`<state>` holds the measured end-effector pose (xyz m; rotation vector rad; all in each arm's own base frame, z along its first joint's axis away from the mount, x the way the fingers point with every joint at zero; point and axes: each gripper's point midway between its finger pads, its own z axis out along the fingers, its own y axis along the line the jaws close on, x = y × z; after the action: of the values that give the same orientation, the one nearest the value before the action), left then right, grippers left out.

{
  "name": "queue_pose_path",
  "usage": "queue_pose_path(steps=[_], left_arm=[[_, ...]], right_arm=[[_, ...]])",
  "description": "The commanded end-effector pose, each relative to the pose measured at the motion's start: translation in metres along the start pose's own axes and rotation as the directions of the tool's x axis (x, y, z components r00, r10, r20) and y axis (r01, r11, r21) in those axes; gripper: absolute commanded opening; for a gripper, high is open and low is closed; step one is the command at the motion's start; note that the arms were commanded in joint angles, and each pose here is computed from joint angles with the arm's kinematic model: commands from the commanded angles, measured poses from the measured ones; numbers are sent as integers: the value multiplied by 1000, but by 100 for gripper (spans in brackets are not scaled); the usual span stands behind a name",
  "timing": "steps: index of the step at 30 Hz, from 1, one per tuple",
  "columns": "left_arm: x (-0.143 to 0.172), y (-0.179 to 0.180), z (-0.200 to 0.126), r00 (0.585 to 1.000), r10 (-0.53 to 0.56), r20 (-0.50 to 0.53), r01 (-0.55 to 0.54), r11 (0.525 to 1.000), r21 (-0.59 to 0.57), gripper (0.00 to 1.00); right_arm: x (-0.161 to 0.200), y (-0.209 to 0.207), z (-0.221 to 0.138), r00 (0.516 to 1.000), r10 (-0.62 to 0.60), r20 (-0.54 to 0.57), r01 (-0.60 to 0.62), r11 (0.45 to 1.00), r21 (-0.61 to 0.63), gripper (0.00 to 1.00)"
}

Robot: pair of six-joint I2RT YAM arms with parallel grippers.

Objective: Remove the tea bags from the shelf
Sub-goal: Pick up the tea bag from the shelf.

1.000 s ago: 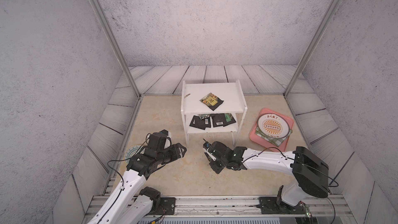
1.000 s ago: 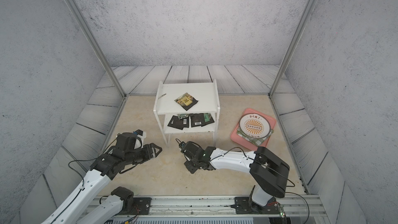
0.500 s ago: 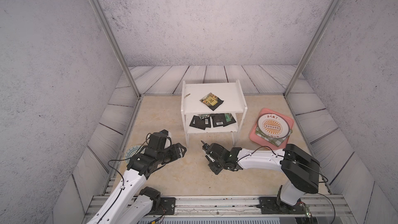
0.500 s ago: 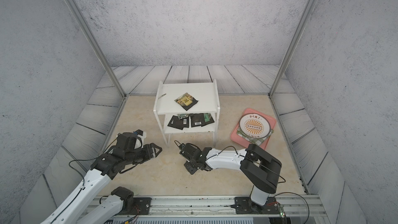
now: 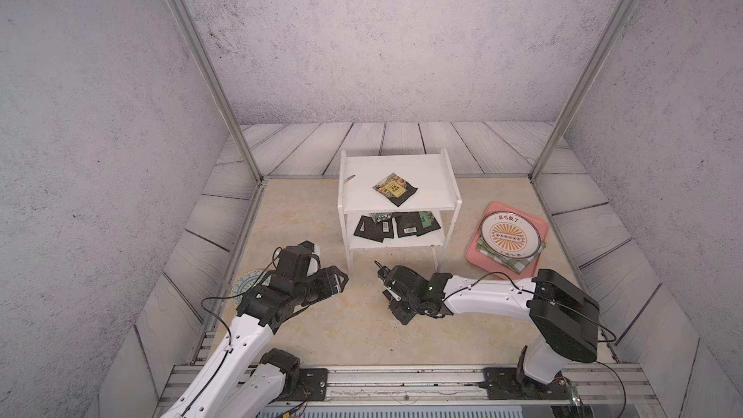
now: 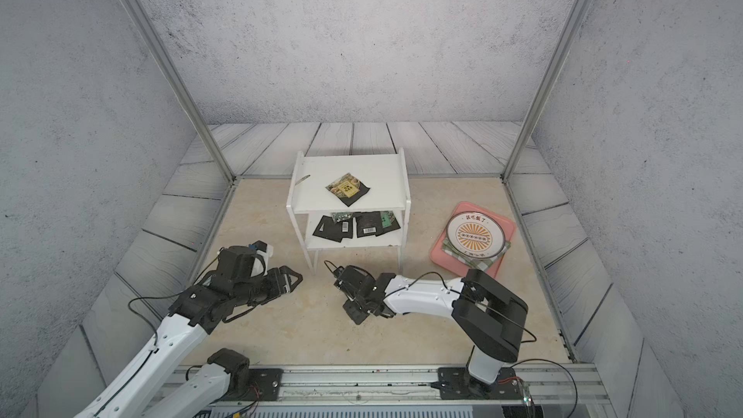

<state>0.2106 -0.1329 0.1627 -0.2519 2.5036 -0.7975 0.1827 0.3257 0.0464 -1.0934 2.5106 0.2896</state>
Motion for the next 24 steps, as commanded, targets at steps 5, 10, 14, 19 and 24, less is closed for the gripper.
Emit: queue_pose_path(steps=[5, 10, 14, 19, 24], left_arm=[[-22, -22, -26, 997, 45, 68, -47, 999, 25, 68], [-34, -40, -42, 995, 60, 77, -63, 997, 45, 68], [-46, -58, -57, 991, 82, 104, -90, 993, 75, 70], [-63, -81, -75, 985, 96, 141, -113, 987, 115, 72], [-76, -94, -86, 983, 102, 153, -120, 986, 113, 72]], right_arm=[[-29, -2, -61, 993, -22, 114, 20, 1000, 15, 34], [-45, 0, -98, 986, -27, 166, 28, 1000, -4, 38], [-59, 3, -123, 979, -40, 199, 44, 999, -14, 43], [-79, 4, -157, 967, -54, 250, 59, 998, -13, 46], [-104, 1, -199, 943, -52, 329, 56, 998, 0, 52]])
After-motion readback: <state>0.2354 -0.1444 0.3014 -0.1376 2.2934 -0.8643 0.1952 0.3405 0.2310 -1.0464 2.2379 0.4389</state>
